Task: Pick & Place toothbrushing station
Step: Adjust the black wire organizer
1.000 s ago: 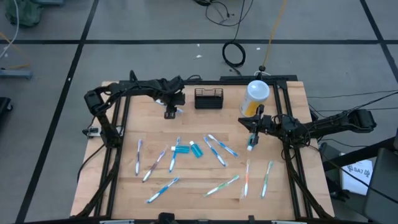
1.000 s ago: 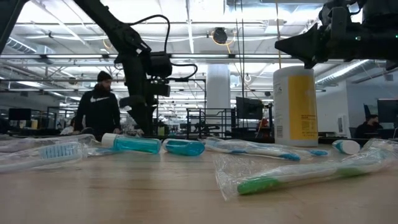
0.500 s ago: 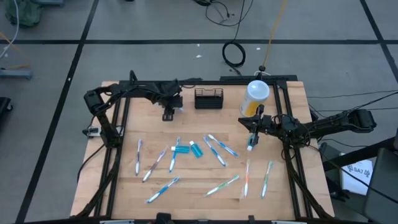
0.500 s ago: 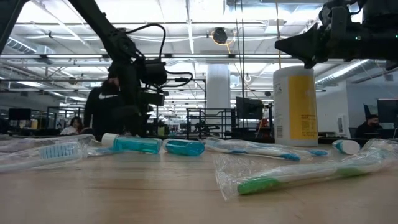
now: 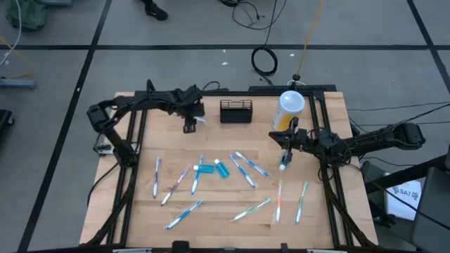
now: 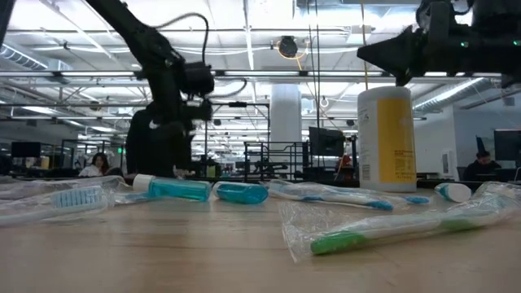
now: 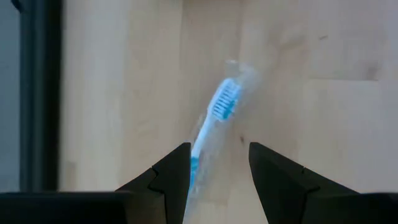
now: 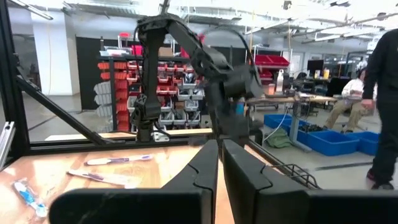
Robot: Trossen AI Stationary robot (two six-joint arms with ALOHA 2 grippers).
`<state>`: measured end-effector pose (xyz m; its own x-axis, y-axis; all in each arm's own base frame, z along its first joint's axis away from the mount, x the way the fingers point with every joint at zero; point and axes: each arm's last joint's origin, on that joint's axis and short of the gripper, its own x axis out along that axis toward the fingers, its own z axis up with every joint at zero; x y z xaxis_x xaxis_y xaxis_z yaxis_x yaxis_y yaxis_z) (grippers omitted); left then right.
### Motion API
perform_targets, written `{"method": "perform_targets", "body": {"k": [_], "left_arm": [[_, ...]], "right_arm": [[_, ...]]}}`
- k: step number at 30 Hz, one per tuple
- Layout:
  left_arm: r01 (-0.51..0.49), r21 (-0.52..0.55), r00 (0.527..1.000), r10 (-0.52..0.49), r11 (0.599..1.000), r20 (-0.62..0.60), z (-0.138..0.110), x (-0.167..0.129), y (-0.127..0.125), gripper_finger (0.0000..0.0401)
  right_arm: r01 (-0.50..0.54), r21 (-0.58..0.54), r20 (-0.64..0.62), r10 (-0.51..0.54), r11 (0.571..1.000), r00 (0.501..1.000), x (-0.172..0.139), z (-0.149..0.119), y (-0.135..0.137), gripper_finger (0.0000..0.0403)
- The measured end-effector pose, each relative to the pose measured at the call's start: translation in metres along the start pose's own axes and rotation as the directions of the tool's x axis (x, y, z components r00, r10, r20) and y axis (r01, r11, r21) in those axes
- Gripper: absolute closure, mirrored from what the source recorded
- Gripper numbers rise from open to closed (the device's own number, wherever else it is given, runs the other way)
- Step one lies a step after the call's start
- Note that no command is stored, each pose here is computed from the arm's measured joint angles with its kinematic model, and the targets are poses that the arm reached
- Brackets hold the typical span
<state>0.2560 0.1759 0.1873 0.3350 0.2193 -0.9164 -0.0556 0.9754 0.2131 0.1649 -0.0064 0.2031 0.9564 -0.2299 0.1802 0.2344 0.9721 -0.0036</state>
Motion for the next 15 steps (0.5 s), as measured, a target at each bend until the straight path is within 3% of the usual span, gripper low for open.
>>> {"method": "perform_targets", "body": {"k": [4,8,12,15], "left_arm": [[-0.089,0.018,0.978,0.084,0.996,0.190,0.015,-0.040,-0.005,0.0231],[-0.199,0.034,0.891,0.166,0.980,0.421,0.037,-0.070,-0.012,0.0231],[-0.233,0.020,0.814,0.184,0.972,0.552,0.058,-0.070,-0.019,0.0231],[-0.176,0.088,0.790,0.087,0.980,0.607,0.070,-0.052,-0.026,0.0231]], "right_arm": [[-0.001,-0.005,-0.022,0.001,1.000,1.000,0.015,0.005,0.003,0.0383],[-0.003,-0.049,-0.046,0.001,0.999,0.999,0.025,0.004,0.006,0.0383],[-0.006,-0.115,-0.039,0.002,0.993,0.999,0.026,0.005,0.006,0.0383],[-0.001,-0.127,-0.013,-0.001,0.992,1.000,0.024,0.010,0.005,0.0383]]}}
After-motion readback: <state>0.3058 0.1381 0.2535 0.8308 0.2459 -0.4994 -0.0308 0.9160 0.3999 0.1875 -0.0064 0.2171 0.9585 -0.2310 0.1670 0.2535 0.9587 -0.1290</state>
